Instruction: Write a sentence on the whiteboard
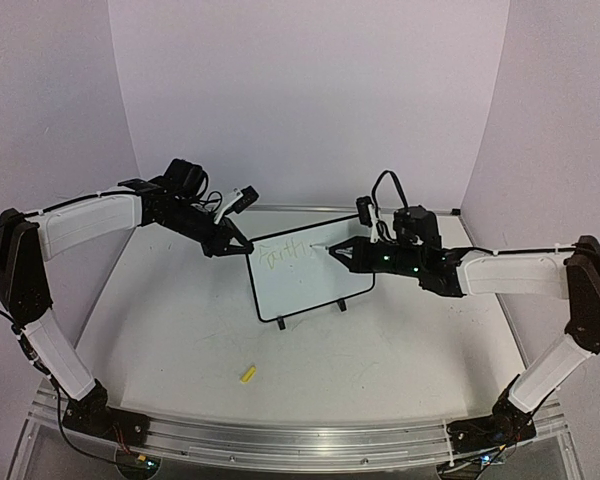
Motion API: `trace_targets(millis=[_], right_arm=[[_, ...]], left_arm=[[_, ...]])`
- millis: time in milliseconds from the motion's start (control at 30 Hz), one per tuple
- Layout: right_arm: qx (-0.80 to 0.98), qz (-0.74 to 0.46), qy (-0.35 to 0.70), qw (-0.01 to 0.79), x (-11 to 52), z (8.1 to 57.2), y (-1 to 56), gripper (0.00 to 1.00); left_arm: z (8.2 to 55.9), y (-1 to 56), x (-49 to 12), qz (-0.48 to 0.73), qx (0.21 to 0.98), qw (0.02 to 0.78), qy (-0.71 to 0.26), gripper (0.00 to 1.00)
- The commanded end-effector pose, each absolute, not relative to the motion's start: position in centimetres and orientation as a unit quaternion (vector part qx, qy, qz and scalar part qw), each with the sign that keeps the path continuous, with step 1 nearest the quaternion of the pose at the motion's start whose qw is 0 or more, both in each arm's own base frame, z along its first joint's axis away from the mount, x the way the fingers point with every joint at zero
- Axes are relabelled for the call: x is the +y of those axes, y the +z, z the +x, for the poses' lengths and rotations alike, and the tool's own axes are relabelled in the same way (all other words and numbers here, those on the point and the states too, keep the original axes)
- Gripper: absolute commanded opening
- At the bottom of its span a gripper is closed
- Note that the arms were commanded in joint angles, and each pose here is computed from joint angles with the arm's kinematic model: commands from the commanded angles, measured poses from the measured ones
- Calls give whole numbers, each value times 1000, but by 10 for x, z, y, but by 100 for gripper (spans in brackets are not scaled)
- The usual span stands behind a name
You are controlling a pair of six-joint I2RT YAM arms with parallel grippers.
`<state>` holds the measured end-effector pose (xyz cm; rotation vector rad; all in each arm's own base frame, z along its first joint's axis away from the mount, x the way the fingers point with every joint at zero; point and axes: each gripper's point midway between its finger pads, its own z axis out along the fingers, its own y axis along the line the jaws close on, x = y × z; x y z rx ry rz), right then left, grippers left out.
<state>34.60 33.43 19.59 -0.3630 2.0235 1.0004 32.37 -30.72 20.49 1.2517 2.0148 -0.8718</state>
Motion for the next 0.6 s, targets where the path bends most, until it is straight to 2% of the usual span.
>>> trace_targets(millis=[0, 333, 567], right_arm=[[810, -128, 392, 416, 330, 348, 187, 0], [812, -128, 394, 412, 329, 345, 184, 0], [781, -154, 427, 430, 335, 333, 214, 0]], left_arm=[[306, 169, -299, 477, 789, 238, -305, 0], [307, 168, -298, 477, 790, 237, -304, 0], [307, 167, -299, 477, 790, 237, -303, 0]])
